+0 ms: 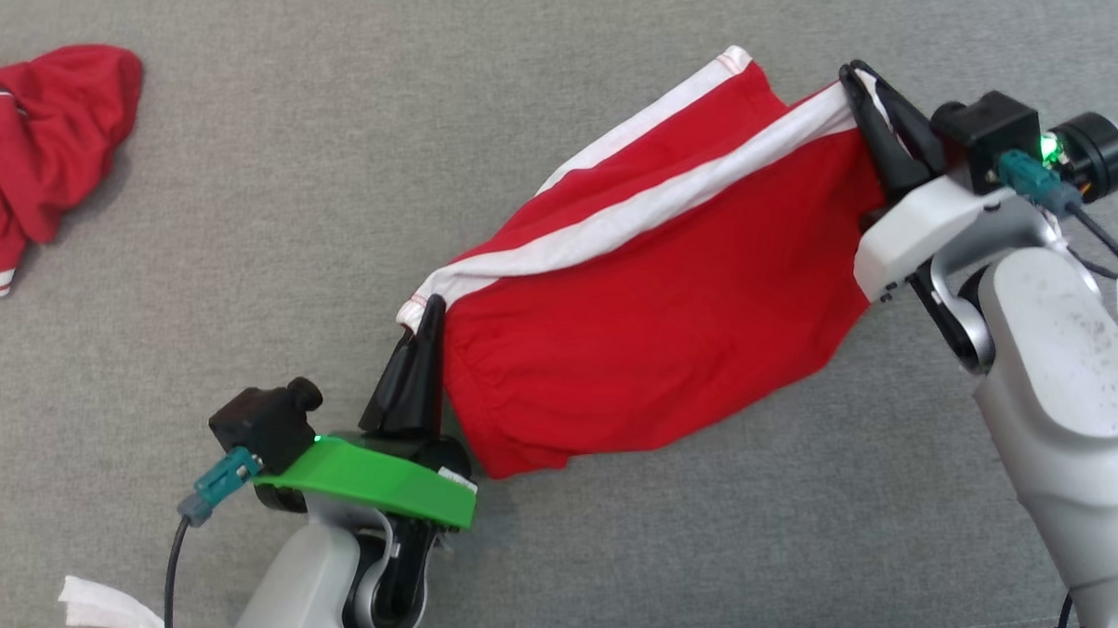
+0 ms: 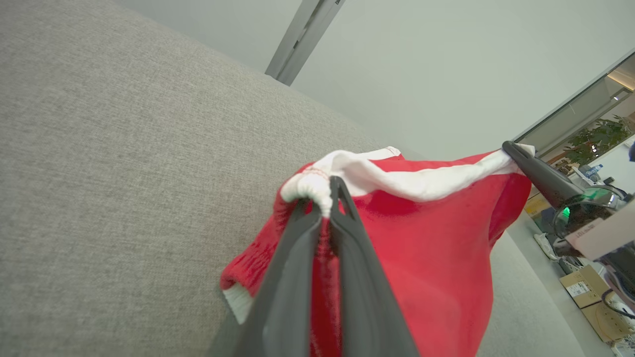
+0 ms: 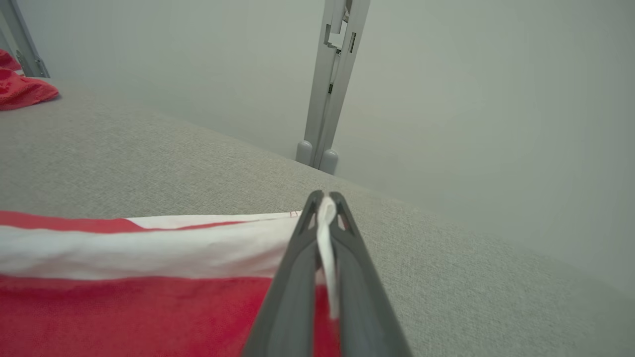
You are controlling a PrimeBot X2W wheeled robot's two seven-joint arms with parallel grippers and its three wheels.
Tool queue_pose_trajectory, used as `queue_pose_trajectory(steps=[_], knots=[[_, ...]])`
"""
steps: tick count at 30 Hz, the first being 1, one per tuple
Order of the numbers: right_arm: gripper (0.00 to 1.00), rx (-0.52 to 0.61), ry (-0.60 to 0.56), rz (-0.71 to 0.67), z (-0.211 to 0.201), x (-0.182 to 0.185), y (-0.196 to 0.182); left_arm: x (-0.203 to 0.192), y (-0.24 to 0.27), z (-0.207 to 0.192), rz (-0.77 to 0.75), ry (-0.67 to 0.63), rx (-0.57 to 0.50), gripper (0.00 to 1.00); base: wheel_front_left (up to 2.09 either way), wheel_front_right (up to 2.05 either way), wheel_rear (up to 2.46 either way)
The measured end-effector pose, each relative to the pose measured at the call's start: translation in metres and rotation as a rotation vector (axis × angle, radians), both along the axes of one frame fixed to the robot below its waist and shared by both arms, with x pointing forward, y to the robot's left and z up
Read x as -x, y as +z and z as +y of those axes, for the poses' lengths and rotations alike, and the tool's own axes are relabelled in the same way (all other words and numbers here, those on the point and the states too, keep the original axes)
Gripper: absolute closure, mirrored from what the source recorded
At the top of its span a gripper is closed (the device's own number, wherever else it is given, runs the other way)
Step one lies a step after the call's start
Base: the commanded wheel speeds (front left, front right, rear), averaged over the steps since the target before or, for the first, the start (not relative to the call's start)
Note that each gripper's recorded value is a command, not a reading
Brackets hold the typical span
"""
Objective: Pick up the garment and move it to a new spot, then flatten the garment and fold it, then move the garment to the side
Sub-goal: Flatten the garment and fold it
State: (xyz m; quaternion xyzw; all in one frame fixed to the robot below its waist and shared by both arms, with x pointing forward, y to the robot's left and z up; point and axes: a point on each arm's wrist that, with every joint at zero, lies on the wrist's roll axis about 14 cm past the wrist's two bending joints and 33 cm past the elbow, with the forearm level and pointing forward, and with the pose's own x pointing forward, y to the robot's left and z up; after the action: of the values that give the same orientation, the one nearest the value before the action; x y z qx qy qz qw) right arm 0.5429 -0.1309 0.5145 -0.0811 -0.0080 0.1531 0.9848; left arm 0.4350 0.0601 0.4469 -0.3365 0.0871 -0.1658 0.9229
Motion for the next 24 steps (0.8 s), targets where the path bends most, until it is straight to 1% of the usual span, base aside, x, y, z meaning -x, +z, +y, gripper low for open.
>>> queue_pose_trajectory(steps=[2,7,13,14,15,16,18,19,20,21,22,23,24], knots=[[1.0,-0.004,0.012,0.014,0.006,-0.014,-0.007,-0.006,-0.006,0.004,0.017,0.021,0.004,1.0,0.0,0.0,0.0],[1.0,0.032,0.057,0.052,0.022,-0.044,-0.029,-0.018,-0.018,0.01,0.047,0.049,0.0,1.0,0.0,0.0,0.0],[1.0,0.046,0.091,0.117,0.038,-0.068,-0.057,-0.024,-0.032,0.015,0.08,0.06,-0.014,1.0,0.0,0.0,0.0],[0.96,0.047,0.096,0.126,0.041,-0.07,-0.061,-0.025,-0.035,0.017,0.086,0.063,-0.017,1.0,0.0,0.0,0.0],[0.79,0.049,0.102,0.134,0.043,-0.072,-0.065,-0.025,-0.037,0.018,0.093,0.066,-0.022,1.0,0.0,0.0,0.0],[0.72,0.051,0.105,0.142,0.044,-0.075,-0.068,-0.025,-0.04,0.02,0.098,0.068,-0.026,1.0,0.0,0.0,0.0],[0.51,0.051,0.111,0.152,0.047,-0.079,-0.072,-0.025,-0.043,0.022,0.102,0.072,-0.04,1.0,0.0,0.0,0.0],[0.24,0.048,0.113,0.157,0.048,-0.08,-0.074,-0.025,-0.044,0.023,0.104,0.074,-0.044,1.0,0.0,0.0,0.0],[0.13,0.047,0.117,0.164,0.05,-0.081,-0.076,-0.024,-0.045,0.023,0.105,0.067,-0.052,1.0,0.0,0.0,0.0],[0.0,0.048,0.121,0.168,0.052,-0.081,-0.077,-0.023,-0.046,0.022,0.103,0.061,-0.061,0.73,0.0,0.0,0.0],[0.0,0.05,0.124,0.168,0.052,-0.082,-0.077,-0.022,-0.046,0.021,0.102,0.056,-0.068,0.44,0.0,0.0,0.0],[0.0,0.054,0.124,0.169,0.052,-0.083,-0.077,-0.021,-0.046,0.02,0.101,0.05,-0.073,0.02,0.0,0.0,0.0],[0.0,0.055,0.124,0.167,0.051,-0.083,-0.075,-0.02,-0.046,0.019,0.098,0.043,-0.08,0.0,0.0,0.0,0.0]])
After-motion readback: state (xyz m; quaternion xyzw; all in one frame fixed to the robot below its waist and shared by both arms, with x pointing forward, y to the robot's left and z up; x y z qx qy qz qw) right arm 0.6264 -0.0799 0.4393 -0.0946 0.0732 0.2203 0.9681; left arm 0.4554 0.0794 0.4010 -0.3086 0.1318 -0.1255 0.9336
